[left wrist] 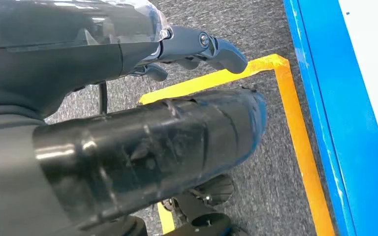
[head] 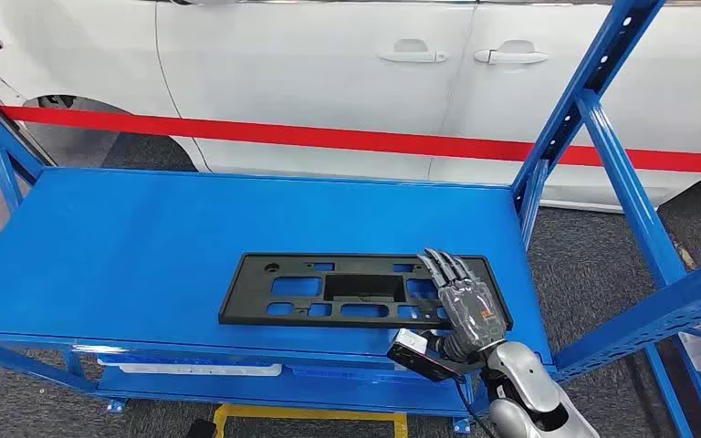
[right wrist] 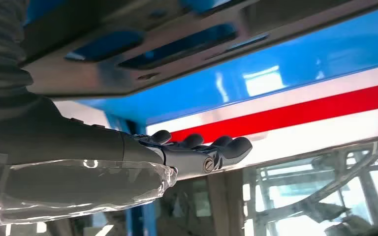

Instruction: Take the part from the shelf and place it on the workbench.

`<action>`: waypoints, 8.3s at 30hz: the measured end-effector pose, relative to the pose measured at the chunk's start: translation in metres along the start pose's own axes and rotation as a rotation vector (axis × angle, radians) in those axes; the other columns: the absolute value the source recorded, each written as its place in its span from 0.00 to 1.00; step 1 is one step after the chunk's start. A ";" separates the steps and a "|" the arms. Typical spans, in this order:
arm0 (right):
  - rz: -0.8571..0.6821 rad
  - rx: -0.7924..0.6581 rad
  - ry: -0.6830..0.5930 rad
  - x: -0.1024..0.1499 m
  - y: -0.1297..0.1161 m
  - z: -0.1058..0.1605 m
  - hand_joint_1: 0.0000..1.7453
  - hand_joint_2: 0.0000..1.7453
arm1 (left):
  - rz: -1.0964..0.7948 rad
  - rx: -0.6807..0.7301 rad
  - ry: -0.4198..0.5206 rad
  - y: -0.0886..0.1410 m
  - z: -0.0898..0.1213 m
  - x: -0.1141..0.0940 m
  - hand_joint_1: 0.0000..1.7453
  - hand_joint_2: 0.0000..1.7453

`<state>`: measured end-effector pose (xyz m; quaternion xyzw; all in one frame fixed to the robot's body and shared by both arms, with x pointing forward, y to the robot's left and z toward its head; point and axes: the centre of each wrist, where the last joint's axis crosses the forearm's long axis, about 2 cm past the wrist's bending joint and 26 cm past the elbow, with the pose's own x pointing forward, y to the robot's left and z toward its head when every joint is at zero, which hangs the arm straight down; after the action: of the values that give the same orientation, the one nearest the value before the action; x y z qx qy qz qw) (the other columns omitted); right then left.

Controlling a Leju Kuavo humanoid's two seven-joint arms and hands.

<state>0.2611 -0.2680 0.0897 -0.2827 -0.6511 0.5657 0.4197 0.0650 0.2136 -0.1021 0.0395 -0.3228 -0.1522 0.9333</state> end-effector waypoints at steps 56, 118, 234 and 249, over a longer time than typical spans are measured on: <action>0.119 0.018 0.059 -0.025 0.015 -0.040 0.89 1.00 | -0.045 -0.037 -0.002 0.000 -0.004 0.008 0.00 0.00; 0.219 -0.687 -0.261 0.134 -0.023 0.008 0.98 1.00 | 0.012 -0.042 -0.052 -0.003 0.003 -0.005 0.00 1.00; 0.100 -0.626 -0.193 0.138 -0.012 -0.010 0.98 1.00 | -0.052 0.072 0.048 -0.004 0.003 -0.001 0.00 1.00; 0.088 -0.628 -0.179 0.140 -0.012 -0.010 0.98 1.00 | -0.053 0.071 0.049 -0.004 0.003 -0.002 0.00 1.00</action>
<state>0.2032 -0.1472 0.1335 -0.3752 -0.8154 0.3773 0.2281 0.0607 0.2107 -0.1016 0.0850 -0.3039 -0.1642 0.9346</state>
